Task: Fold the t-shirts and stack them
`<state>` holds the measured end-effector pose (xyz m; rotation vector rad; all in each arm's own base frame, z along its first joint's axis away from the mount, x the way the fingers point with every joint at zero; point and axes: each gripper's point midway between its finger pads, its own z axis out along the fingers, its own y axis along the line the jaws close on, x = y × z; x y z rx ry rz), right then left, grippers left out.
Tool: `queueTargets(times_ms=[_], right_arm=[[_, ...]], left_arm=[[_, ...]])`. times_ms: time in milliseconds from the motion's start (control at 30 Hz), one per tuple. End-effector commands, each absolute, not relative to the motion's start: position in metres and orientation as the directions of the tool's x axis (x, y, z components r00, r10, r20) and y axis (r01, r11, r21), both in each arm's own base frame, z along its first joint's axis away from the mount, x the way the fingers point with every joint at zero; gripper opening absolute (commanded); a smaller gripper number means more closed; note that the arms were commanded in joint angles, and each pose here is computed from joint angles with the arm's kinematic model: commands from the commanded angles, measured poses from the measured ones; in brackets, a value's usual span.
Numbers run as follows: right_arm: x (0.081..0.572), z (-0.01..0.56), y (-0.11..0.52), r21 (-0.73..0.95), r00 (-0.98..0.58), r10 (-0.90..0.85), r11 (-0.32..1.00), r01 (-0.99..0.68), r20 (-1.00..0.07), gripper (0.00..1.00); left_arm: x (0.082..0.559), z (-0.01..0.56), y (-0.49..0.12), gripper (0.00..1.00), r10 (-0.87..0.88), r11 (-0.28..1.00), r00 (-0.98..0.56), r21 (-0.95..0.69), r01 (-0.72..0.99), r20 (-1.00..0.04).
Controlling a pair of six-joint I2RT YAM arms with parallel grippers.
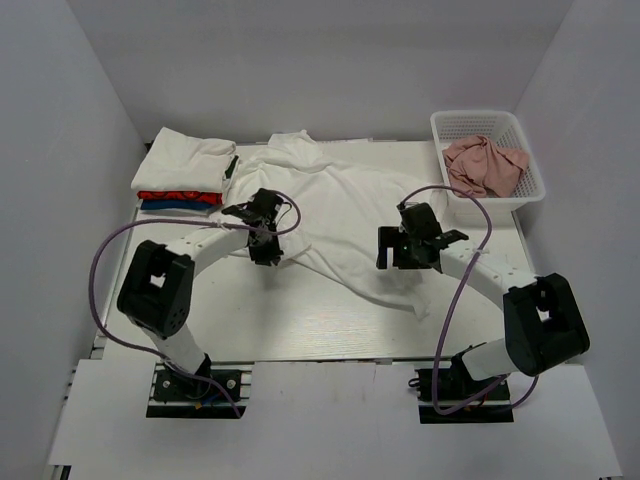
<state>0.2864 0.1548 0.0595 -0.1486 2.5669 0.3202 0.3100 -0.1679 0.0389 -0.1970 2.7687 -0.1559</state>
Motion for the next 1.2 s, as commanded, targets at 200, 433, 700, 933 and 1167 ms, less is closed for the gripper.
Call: queueTargets(times_ms=[200, 433, 700, 933, 1167], right_arm=[[0.28, 0.049, 0.133, 0.173, -0.853, 0.014, 0.981, -0.09, -0.522, 0.9], [0.272, 0.049, 0.12, 0.179, -0.858, 0.061, 0.983, -0.036, -0.509, 0.9], [0.278, 0.066, 0.112, 0.189, -0.826, 0.106, 0.982, 0.0, -0.554, 0.9], [0.281, 0.085, 0.114, 0.223, -0.787, 0.121, 0.975, -0.022, -0.605, 0.9], [0.297, 0.077, 0.097, 0.109, -0.808, 0.138, 0.99, 0.091, -0.573, 0.9]], left_arm=[[0.202, 0.082, -0.131, 0.19, -0.259, 0.963, -0.946, -0.123, -0.238, -0.195], [0.113, 0.098, -0.1, 0.3, -0.333, 0.942, -0.943, -0.042, -0.333, 0.001], [0.076, 0.112, -0.101, 0.48, -0.352, 0.924, -0.935, -0.14, -0.355, 0.046], [0.079, 0.135, -0.109, 0.94, -0.355, 0.903, -0.934, -0.27, -0.335, -0.028], [0.22, 0.149, -0.14, 1.0, -0.336, 0.912, -0.835, -0.373, -0.172, -0.435]])
